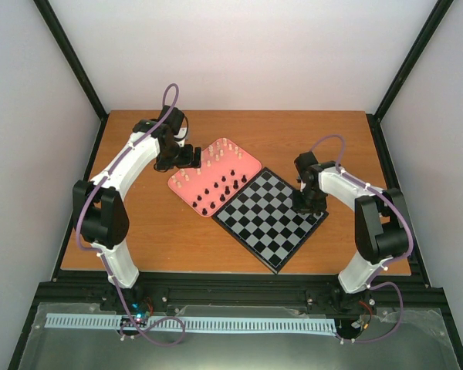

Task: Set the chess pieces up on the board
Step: Place the chess piece on the chessboard, then pick up the chess piece from the storage box.

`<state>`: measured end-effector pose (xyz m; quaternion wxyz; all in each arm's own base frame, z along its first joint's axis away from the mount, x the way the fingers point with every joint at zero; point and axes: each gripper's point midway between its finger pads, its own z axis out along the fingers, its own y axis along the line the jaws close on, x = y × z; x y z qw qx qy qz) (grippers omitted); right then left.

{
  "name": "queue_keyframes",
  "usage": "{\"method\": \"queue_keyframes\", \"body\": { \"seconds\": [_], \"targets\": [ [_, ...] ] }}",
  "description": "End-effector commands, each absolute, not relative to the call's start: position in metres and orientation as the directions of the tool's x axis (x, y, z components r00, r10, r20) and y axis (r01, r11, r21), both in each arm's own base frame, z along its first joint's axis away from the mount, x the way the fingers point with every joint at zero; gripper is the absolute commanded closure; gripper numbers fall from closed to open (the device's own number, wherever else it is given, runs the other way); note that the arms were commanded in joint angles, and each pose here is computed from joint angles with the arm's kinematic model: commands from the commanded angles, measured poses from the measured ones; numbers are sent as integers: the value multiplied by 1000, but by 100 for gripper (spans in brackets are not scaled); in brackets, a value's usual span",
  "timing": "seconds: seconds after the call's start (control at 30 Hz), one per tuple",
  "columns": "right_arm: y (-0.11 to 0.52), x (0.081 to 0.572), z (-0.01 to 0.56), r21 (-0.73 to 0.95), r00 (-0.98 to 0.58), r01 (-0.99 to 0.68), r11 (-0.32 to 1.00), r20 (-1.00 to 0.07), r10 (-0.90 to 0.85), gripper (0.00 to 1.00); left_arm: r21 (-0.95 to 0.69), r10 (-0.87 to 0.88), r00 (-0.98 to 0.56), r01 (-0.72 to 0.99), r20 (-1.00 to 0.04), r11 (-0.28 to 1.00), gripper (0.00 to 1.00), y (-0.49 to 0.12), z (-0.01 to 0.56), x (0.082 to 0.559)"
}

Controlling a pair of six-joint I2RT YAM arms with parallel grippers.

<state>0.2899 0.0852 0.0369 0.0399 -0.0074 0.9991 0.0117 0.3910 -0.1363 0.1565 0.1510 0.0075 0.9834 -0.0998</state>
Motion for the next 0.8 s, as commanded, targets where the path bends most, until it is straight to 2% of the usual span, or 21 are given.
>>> {"method": "queue_keyframes", "body": {
  "seconds": [0.0, 0.33, 0.4, 0.57, 0.77],
  "targets": [
    [84, 298, 42, 21, -995, -6, 1000, -104, -4, 81, -209, -26, -949, 43, -315, 977, 0, -137, 161, 395],
    [99, 299, 78, 115, -988, -36, 993, -155, -18, 66, -215, -27, -950, 43, -313, 976, 0, -139, 161, 396],
    [99, 300, 89, 116, -985, -40, 992, -174, -19, 59, -215, -28, -950, 42, -312, 976, 0, -139, 160, 396],
    [112, 320, 118, 165, -970, -67, 984, -244, -25, 58, -220, -30, -951, 41, -308, 975, 0, -140, 159, 396],
    [173, 359, 146, 295, -942, -196, 935, -320, -97, 58, -215, -30, -950, 40, -311, 976, 0, -139, 160, 397]
  ]
}}
